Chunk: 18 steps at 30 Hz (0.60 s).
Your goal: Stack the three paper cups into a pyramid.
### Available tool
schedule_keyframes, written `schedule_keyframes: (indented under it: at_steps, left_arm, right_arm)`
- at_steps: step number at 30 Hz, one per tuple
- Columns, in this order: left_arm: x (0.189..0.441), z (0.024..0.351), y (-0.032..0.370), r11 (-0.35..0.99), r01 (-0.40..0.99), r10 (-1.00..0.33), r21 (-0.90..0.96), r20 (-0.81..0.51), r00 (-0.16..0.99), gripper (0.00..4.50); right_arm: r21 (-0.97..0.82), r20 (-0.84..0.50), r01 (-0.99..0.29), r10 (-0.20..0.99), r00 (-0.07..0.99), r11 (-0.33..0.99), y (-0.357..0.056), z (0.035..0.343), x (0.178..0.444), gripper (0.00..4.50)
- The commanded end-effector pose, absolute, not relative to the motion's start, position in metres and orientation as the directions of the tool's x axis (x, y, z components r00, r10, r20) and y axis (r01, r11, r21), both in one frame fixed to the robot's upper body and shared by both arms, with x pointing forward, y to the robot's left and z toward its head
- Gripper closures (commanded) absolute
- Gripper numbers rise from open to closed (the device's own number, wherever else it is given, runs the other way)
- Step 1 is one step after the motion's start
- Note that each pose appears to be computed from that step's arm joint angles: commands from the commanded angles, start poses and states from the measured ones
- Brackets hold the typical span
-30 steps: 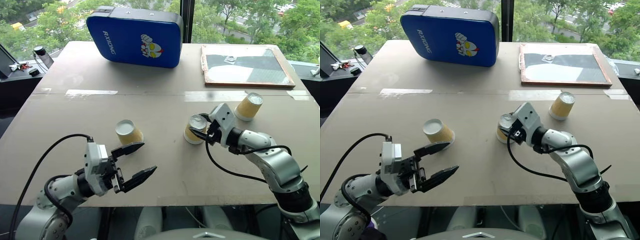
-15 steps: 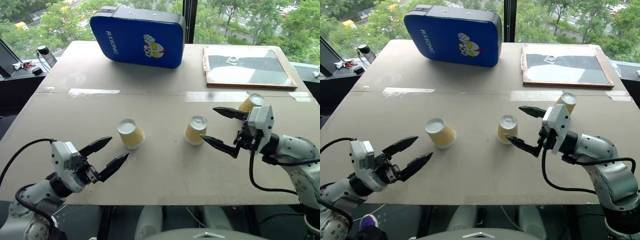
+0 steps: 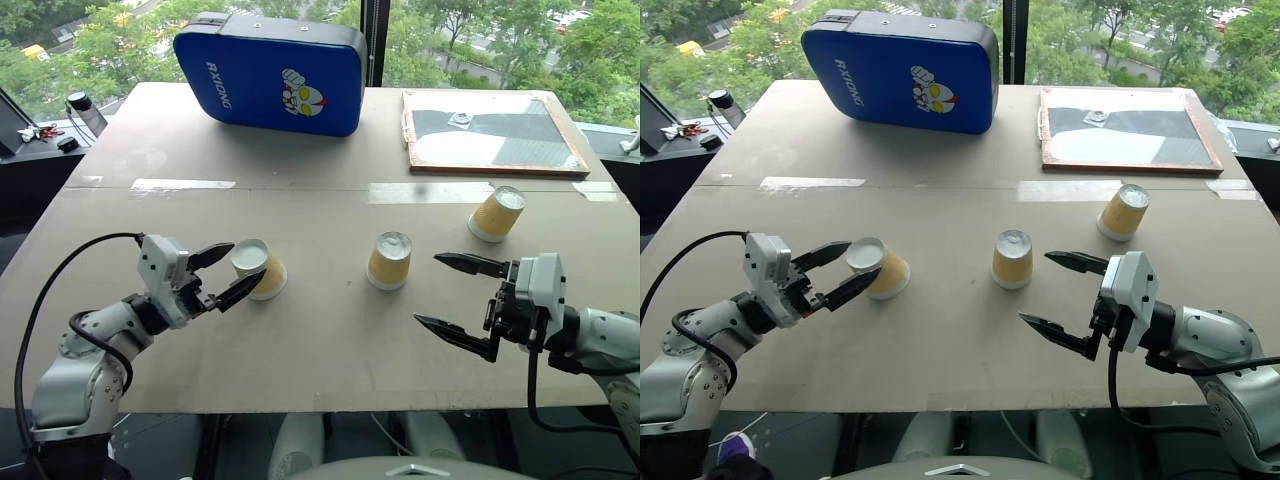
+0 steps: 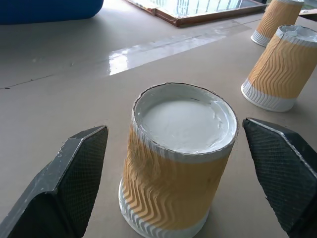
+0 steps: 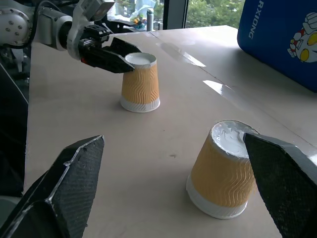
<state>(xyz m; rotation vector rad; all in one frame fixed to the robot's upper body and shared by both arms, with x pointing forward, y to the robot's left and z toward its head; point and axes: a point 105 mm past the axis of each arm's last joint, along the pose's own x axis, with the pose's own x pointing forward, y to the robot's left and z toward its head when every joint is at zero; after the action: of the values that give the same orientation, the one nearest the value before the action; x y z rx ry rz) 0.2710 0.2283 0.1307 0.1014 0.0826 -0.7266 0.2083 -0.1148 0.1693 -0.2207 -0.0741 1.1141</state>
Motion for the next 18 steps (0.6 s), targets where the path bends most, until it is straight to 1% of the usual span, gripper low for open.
schedule_keyframes:
  at_steps: [1, 3, 5, 10, 12, 18]
  left_arm:
    - [0.276, 0.134, 0.224, 0.719, 0.688, -0.680, 0.099, -0.110, 0.725, 1.39]
    - [0.277, 0.134, 0.223, 0.707, 0.699, -0.691, 0.103, -0.112, 0.715, 2.11]
    - [0.281, 0.137, 0.221, 0.693, 0.713, -0.707, 0.106, -0.098, 0.701, 2.11]
    - [0.287, 0.153, 0.189, 0.564, 0.823, -0.823, 0.066, -0.036, 0.567, 2.11]
    - [0.291, 0.154, 0.177, 0.519, 0.852, -0.853, 0.065, -0.032, 0.522, 2.11]
    - [0.305, 0.152, 0.149, 0.431, 0.900, -0.901, 0.069, -0.028, 0.434, 2.11]
  right_arm:
    - [-0.276, -0.017, -0.857, 0.890, 0.456, 0.435, -0.114, 0.179, 0.202, 0.00]
    - [-0.277, -0.019, -0.851, 0.884, 0.468, 0.445, -0.115, 0.178, 0.201, 0.00]
    - [-0.278, -0.017, -0.844, 0.876, 0.481, 0.458, -0.116, 0.178, 0.201, 0.00]
    - [-0.282, -0.018, -0.820, 0.852, 0.523, 0.498, -0.120, 0.176, 0.199, 0.00]
    - [-0.282, -0.017, -0.811, 0.843, 0.538, 0.512, -0.121, 0.176, 0.199, 0.00]
    - [-0.288, -0.028, -0.777, 0.806, 0.591, 0.559, -0.129, 0.173, 0.195, 0.00]
